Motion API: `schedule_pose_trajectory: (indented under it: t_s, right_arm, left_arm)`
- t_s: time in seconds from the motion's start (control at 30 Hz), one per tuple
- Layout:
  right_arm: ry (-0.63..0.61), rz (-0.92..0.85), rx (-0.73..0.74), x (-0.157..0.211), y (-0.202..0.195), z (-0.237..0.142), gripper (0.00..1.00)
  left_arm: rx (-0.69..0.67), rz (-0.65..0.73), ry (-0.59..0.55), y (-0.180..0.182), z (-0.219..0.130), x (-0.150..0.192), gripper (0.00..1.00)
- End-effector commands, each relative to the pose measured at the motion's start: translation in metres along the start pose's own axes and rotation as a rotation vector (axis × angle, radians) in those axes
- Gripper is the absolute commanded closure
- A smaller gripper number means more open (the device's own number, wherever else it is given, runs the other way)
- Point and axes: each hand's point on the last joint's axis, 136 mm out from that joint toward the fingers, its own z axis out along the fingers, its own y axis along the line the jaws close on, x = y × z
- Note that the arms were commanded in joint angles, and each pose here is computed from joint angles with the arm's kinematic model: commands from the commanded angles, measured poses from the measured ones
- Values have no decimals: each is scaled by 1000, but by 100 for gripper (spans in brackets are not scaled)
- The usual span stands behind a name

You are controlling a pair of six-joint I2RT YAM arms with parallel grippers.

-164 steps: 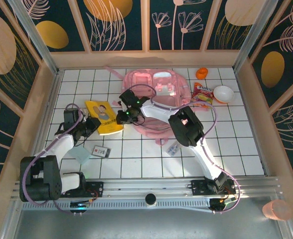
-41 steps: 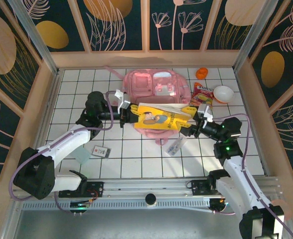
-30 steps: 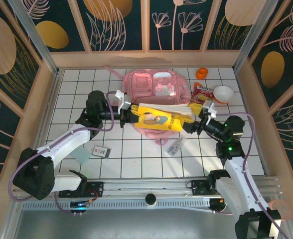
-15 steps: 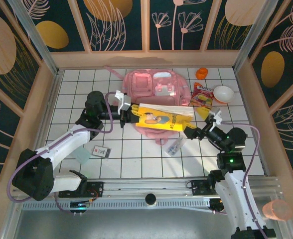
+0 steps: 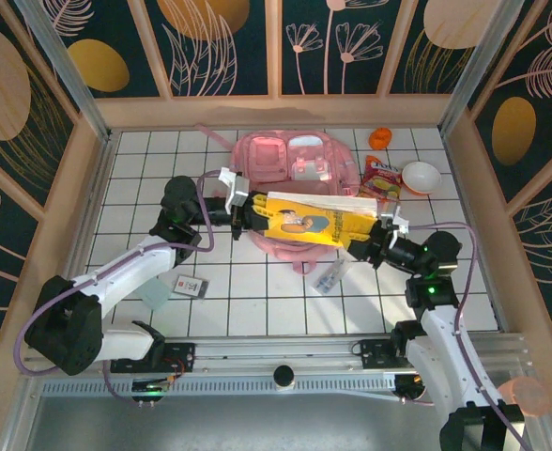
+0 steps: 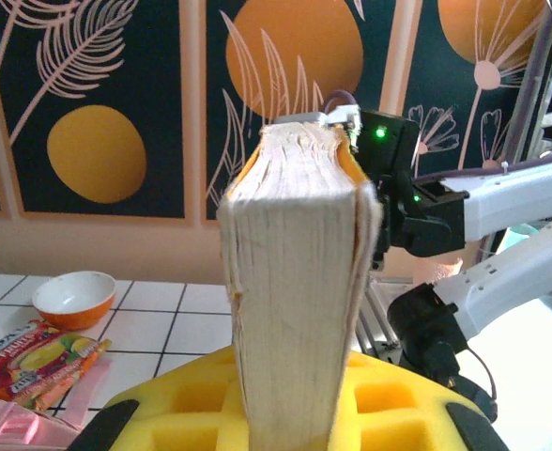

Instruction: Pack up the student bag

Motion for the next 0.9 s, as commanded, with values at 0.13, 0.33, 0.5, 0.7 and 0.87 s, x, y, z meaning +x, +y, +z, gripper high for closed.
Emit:
schedule_pose_trajectory:
  t_s: [0.13, 0.33, 0.5, 0.7, 0.87]
  right_arm:
    - [-77, -46, 51, -26, 1, -6, 100]
    - [-209, 148, 423, -38, -52, -31, 100]
    - [-188, 485, 856, -14, -109, -72, 100]
    - [-148, 522, 888, -11, -110, -74, 100]
    - [-130, 531, 894, -4, -111, -74, 100]
  left_arm:
    - [-225, 143, 15, 34, -5, -5, 65]
    - [-466, 247, 235, 84, -22, 40, 33]
    - [-426, 335, 488, 101, -18, 111, 26]
    - [-384, 341, 647, 120, -3, 168, 18]
    - [-374, 352, 719, 142, 7, 192, 17]
